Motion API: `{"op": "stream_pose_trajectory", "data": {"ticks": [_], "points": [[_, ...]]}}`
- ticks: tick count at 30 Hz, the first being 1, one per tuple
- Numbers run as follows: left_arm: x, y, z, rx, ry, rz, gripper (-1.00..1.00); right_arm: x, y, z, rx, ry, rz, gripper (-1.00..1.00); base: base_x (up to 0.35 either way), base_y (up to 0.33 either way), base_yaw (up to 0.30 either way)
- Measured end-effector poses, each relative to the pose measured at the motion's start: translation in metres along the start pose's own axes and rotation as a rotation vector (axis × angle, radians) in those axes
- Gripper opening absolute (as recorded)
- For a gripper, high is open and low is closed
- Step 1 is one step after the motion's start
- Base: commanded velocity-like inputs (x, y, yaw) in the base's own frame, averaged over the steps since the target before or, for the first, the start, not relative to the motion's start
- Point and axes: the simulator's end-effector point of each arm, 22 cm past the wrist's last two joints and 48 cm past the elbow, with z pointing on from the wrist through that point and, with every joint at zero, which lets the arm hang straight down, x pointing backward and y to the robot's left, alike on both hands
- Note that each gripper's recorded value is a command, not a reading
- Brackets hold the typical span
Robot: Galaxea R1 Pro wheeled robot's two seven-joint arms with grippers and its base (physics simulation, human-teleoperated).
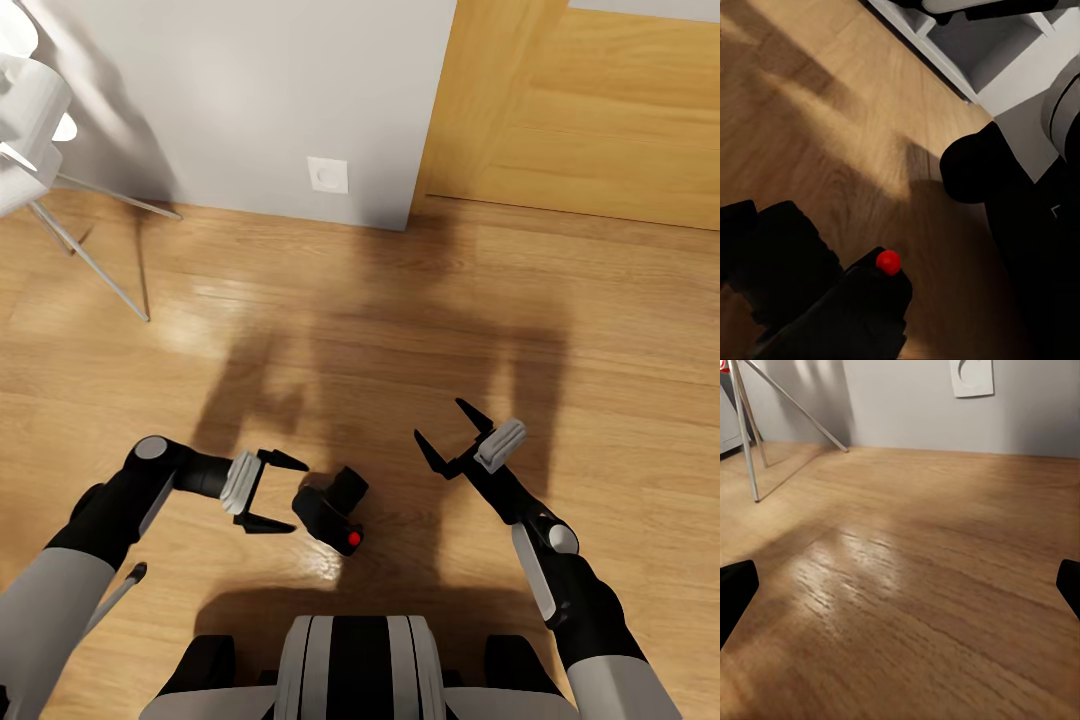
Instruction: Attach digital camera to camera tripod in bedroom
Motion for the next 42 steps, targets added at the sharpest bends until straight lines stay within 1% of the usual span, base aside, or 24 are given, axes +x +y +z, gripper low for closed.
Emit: {"op": "stream_pose_trajectory", "data": {"ticks": [5,7,8,10,13,17,22,25,34,37,42], "points": [[0.003,0.000,-0.002,-0.003,0.004,0.048,1.00,0.000,0.000,0.000,0.000,0.000,0.000,1.00,0.000,0.000,0.000],[0.003,0.000,-0.003,-0.003,0.004,0.059,1.00,0.000,0.000,0.000,0.000,0.000,0.000,1.00,0.000,0.000,0.000],[0.003,0.001,-0.003,-0.005,0.004,0.074,1.00,0.000,0.000,0.000,0.000,0.000,0.000,1.00,0.000,0.000,0.000],[0.003,0.001,-0.003,-0.005,0.004,0.079,1.00,0.000,0.000,0.000,0.000,0.000,0.000,1.00,0.000,0.000,0.000],[0.008,0.000,-0.002,-0.002,0.026,0.092,1.00,0.000,0.000,0.000,0.000,0.000,0.000,1.00,0.000,0.000,0.000],[0.017,0.000,-0.001,0.004,0.064,0.121,1.00,0.000,0.000,0.000,0.000,0.000,0.000,1.00,0.000,0.000,0.000],[0.024,-0.001,0.000,0.010,0.087,0.162,1.00,0.000,0.000,0.000,0.000,0.000,0.000,1.00,0.000,0.000,0.000],[0.028,-0.001,0.000,0.013,0.093,0.170,1.00,0.000,0.000,0.000,0.000,0.000,0.000,1.00,0.000,0.000,0.000],[0.035,-0.003,0.002,0.021,0.099,0.164,1.00,0.000,0.000,0.000,0.000,0.000,0.000,1.00,0.000,0.000,0.000],[0.038,-0.007,0.005,0.037,0.106,0.176,1.00,0.000,0.000,0.000,0.000,0.000,0.000,1.00,0.000,0.000,0.000],[0.044,-0.015,0.013,0.077,0.122,0.211,1.00,0.000,0.000,0.000,0.000,0.000,0.000,1.00,0.000,0.000,0.000]]}}
